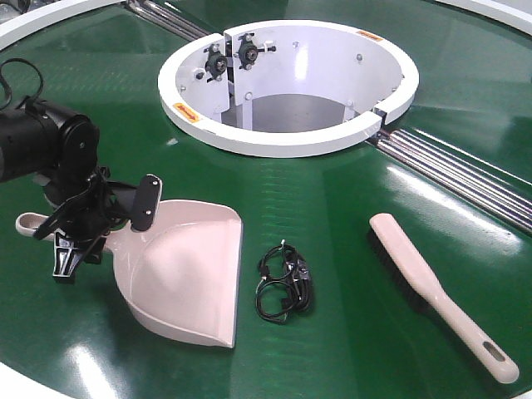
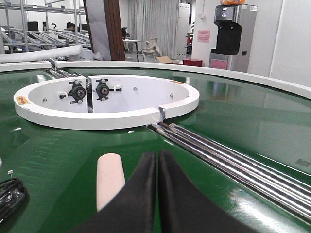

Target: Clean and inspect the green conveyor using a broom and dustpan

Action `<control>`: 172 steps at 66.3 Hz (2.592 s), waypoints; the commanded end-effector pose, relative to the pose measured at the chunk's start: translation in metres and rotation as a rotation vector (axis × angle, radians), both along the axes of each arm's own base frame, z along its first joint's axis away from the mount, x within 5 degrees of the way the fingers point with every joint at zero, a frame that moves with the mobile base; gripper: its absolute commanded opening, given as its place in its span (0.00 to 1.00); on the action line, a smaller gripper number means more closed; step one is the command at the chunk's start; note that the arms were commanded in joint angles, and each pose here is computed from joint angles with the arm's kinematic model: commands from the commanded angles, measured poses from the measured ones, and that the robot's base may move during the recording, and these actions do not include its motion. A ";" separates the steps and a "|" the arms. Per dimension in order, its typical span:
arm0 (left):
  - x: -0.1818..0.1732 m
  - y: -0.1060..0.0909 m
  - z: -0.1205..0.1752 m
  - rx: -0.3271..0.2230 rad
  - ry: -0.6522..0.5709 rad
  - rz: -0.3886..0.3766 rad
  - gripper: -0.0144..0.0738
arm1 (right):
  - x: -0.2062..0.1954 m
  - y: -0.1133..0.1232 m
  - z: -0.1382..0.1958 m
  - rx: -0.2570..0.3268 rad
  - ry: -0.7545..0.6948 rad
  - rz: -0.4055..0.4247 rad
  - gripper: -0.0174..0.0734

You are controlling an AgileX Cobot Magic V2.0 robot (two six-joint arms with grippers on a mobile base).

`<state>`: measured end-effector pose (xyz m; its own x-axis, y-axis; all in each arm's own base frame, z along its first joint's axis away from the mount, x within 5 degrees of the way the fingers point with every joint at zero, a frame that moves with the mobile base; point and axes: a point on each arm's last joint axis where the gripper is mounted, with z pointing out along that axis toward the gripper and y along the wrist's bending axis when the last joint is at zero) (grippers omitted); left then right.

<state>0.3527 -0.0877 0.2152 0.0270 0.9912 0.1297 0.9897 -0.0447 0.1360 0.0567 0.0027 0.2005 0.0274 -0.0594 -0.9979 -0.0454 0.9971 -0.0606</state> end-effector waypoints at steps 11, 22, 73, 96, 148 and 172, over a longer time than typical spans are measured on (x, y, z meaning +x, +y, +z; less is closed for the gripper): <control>0.000 0.001 0.024 -0.009 -0.082 0.057 0.16 | -0.001 0.000 0.000 -0.001 -0.072 -0.007 0.18; 0.000 0.001 0.024 -0.010 -0.085 0.056 0.16 | -0.001 0.000 0.000 -0.001 -0.072 -0.007 0.18; 0.000 0.001 0.023 -0.019 -0.084 0.060 0.16 | -0.001 0.000 0.001 -0.001 -0.073 -0.007 0.18; 0.000 0.001 0.023 -0.019 -0.083 0.060 0.15 | -0.001 0.000 0.003 -0.001 -0.089 -0.007 0.18; 0.000 0.001 0.023 -0.019 -0.083 0.061 0.16 | 0.032 0.005 0.107 0.054 0.381 0.029 0.18; 0.000 0.001 0.023 -0.019 -0.083 0.061 0.16 | 0.056 0.007 0.096 0.065 0.598 0.030 0.20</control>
<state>0.3523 -0.0869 0.2148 -0.0169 0.9910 0.1327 0.9908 -0.0012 0.1354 0.1060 0.0101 0.2841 -0.5645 -0.0153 -0.8253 -0.0872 0.9953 0.0412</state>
